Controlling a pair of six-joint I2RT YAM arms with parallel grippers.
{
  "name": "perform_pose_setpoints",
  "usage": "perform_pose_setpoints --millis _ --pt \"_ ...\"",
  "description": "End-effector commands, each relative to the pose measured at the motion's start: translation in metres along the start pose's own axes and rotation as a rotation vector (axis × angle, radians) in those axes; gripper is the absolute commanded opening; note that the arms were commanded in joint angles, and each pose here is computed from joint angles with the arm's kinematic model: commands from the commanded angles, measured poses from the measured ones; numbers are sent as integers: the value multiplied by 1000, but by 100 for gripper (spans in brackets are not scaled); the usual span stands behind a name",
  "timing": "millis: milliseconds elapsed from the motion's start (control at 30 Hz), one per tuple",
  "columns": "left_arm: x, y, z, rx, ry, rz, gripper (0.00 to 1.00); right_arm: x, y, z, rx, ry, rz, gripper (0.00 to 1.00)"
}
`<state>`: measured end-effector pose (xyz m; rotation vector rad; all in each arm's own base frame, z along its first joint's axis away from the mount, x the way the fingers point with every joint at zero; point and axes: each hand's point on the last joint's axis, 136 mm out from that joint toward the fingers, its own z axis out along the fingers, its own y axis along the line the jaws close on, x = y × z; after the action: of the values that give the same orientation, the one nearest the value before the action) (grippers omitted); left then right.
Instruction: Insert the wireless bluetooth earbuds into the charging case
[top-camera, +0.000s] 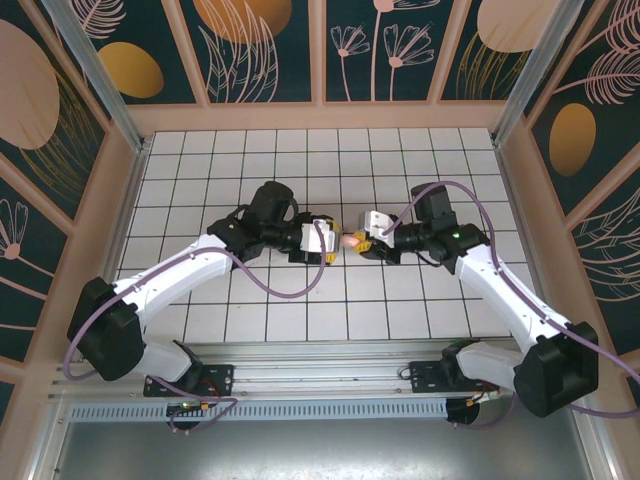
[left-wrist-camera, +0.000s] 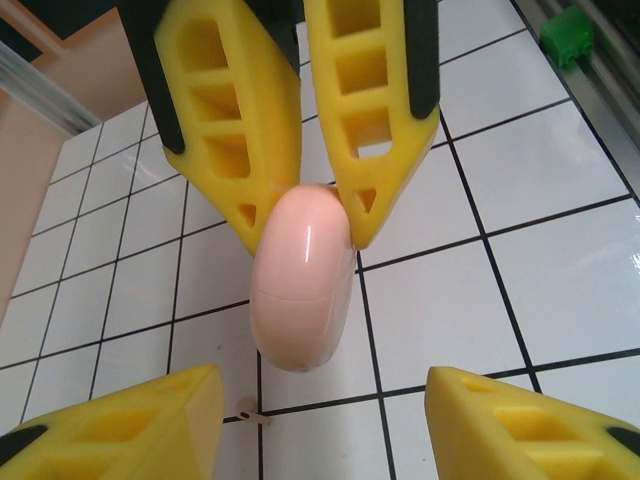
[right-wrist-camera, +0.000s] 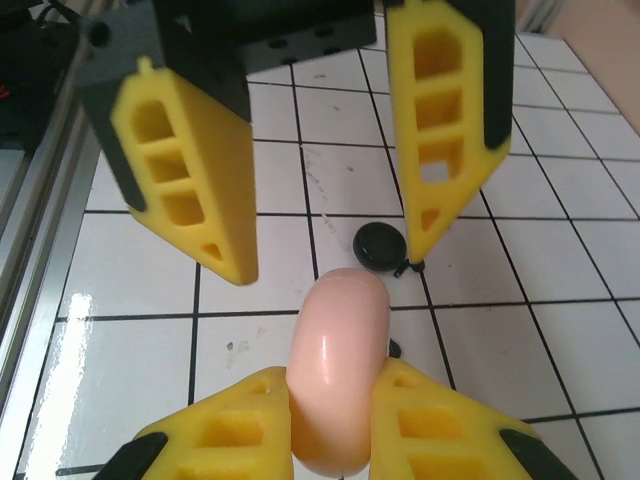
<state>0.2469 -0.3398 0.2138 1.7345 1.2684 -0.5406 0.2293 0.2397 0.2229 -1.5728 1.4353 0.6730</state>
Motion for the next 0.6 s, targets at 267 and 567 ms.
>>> perform_pose_setpoints --millis 267,567 --pt "-12 0 4 35 -44 29 49 -19 15 2 -63 -77 -97 14" --pt "-18 -2 3 51 -73 30 35 -24 16 9 -84 -101 -103 14"
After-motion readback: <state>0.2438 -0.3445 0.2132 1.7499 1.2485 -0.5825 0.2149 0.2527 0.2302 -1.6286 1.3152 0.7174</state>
